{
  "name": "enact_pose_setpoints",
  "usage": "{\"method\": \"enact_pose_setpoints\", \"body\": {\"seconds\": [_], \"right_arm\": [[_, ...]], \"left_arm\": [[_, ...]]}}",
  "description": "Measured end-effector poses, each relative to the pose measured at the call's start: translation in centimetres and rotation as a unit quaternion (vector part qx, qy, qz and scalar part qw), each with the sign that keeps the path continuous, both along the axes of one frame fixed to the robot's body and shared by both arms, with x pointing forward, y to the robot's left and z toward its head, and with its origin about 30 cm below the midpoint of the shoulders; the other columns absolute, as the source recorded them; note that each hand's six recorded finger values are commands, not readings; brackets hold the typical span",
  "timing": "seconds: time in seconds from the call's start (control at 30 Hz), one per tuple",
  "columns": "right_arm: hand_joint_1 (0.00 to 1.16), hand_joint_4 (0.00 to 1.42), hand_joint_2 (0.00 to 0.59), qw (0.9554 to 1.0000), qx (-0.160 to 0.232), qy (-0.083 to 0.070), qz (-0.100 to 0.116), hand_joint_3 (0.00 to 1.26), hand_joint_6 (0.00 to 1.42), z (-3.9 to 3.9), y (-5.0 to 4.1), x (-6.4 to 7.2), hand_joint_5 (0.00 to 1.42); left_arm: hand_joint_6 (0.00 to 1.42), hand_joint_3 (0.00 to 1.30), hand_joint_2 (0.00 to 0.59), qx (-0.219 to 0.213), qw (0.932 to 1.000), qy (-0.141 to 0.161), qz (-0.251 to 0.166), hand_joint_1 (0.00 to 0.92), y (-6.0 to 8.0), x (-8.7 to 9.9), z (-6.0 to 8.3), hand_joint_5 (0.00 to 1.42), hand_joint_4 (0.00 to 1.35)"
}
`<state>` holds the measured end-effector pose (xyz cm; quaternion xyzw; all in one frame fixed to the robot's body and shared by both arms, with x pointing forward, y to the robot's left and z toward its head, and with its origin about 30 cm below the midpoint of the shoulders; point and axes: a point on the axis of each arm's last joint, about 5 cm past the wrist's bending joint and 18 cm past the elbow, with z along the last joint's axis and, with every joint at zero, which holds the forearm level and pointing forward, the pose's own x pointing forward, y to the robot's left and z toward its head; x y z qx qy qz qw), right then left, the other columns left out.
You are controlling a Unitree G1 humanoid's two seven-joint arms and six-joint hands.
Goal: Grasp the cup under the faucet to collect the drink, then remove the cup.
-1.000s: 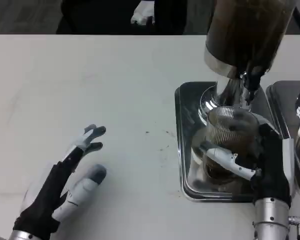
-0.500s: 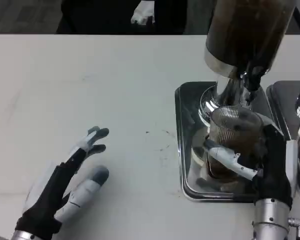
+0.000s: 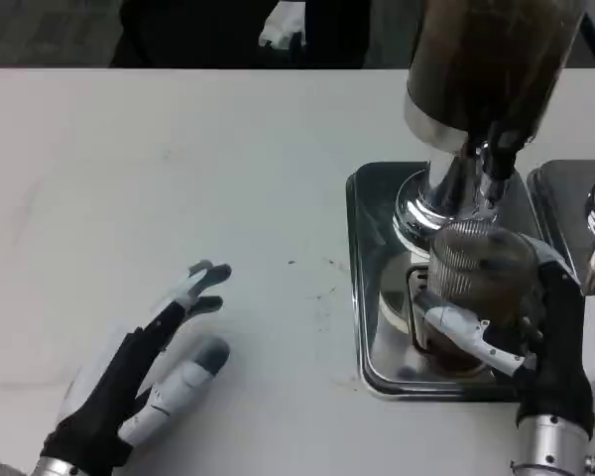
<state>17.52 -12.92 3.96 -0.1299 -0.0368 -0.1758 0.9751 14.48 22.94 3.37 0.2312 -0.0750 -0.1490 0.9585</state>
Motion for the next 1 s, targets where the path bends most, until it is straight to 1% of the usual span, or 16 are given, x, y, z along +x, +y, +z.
{"method": "enact_pose_setpoints", "body": {"seconds": [0.03,0.1,0.17,0.2,0.23,0.27,0.3,0.33,0.4,0.43,0.5,0.57,0.63,0.8,0.9,1.0], "right_arm": [[1.11,0.81,0.104,1.0,0.0,-0.002,0.0,0.74,1.27,0.08,-0.01,-0.2,0.91],[1.1,0.83,0.103,1.0,0.001,-0.007,0.002,0.75,1.29,0.22,-0.01,-0.5,0.91],[1.1,0.84,0.102,1.0,0.002,-0.007,0.003,0.76,1.3,0.24,-0.03,-0.9,0.91],[1.1,0.84,0.102,1.0,0.002,-0.008,0.003,0.76,1.3,0.28,-0.05,-1.0,0.92],[1.09,0.84,0.101,0.9999,0.002,-0.009,0.003,0.76,1.31,0.36,-0.08,-1.2,0.92],[1.09,0.84,0.101,0.9999,0.003,-0.014,0.004,0.76,1.31,0.52,-0.08,-1.4,0.92],[1.09,0.84,0.101,0.9998,0.003,-0.016,0.005,0.76,1.31,0.63,-0.1,-1.4,0.93],[1.09,0.85,0.101,0.9997,0.004,-0.022,0.008,0.77,1.32,0.86,-0.15,-1.6,0.93],[1.09,0.85,0.101,0.9996,0.005,-0.026,0.014,0.77,1.32,1.05,-0.13,-1.7,0.93],[1.09,0.85,0.101,0.9995,0.006,-0.027,0.016,0.77,1.32,1.14,-0.15,-2.0,0.93],[1.09,0.87,0.101,0.9992,0.007,-0.03,0.024,0.78,1.34,1.39,-0.09,-2.6,0.94],[1.09,0.87,0.101,0.999,0.007,-0.034,0.029,0.78,1.34,1.61,-0.05,-3.0,0.94],[1.09,0.87,0.101,0.9988,0.008,-0.037,0.033,0.78,1.35,1.79,-0.03,-3.2,0.94],[1.08,0.88,0.099,0.9976,0.01,-0.047,0.049,0.79,1.36,2.54,-0.13,-3.9,0.96],[1.08,0.88,0.099,0.9964,0.013,-0.053,0.065,0.79,1.36,3.1,-0.18,-4.4,0.96],[1.07,0.88,0.096,0.9947,0.02,-0.058,0.082,0.79,1.36,3.73,-0.24,-5.0,0.96]], "left_arm": [[0.06,0.12,0.148,0.003,1.0,0.001,-0.003,0.0,0.0,0.1,0.1,0.12,0.0],[0.01,0.04,0.149,0.012,0.9999,0.001,-0.01,0.0,0.1,0.3,0.3,0.05,0.0],[0.0,0.0,0.148,0.022,0.9996,-0.001,-0.016,0.0,0.0,0.4,0.6,0.0,0.0],[0.0,0.0,0.148,0.032,0.9992,-0.001,-0.022,0.0,0.0,0.5,0.7,0.0,0.0],[0.0,0.0,0.148,0.055,0.9979,-0.003,-0.034,0.0,0.1,0.6,1.0,0.0,0.0],[0.0,0.0,0.148,0.092,0.9944,-0.009,-0.051,0.0,0.3,0.9,1.7,0.0,0.0],[0.0,0.0,0.148,0.114,0.9915,-0.015,-0.06,0.0,0.4,1.1,2.1,0.0,0.0],[0.0,0.0,0.148,0.144,0.9866,-0.026,-0.072,0.0,0.4,1.3,2.8,0.0,0.0],[0.0,0.0,0.145,0.168,0.9821,-0.034,-0.078,0.0,0.4,1.3,3.3,0.0,0.0],[0.0,0.0,0.143,0.186,0.9785,-0.037,-0.08,0.0,0.4,1.3,3.5,0.0,0.0],[0.0,0.0,0.14,0.242,0.9648,-0.054,-0.088,0.0,0.5,1.0,4.5,0.0,0.0],[0.0,0.0,0.128,0.262,0.9596,-0.065,-0.081,0.0,0.5,0.9,5.0,0.0,0.0],[0.0,0.0,0.124,0.275,0.9561,-0.067,-0.075,0.0,0.5,0.7,5.3,0.0,0.0],[0.0,0.0,0.11,0.305,0.9478,-0.059,-0.069,0.0,0.9,-0.5,5.6,0.0,0.0],[0.0,0.0,0.099,0.314,0.9459,-0.054,-0.063,0.0,1.2,-1.2,5.8,0.0,0.0],[0.0,0.0,0.098,0.317,0.9457,-0.054,-0.05,0.0,1.4,-2.0,6.0,0.0,0.0]]}}
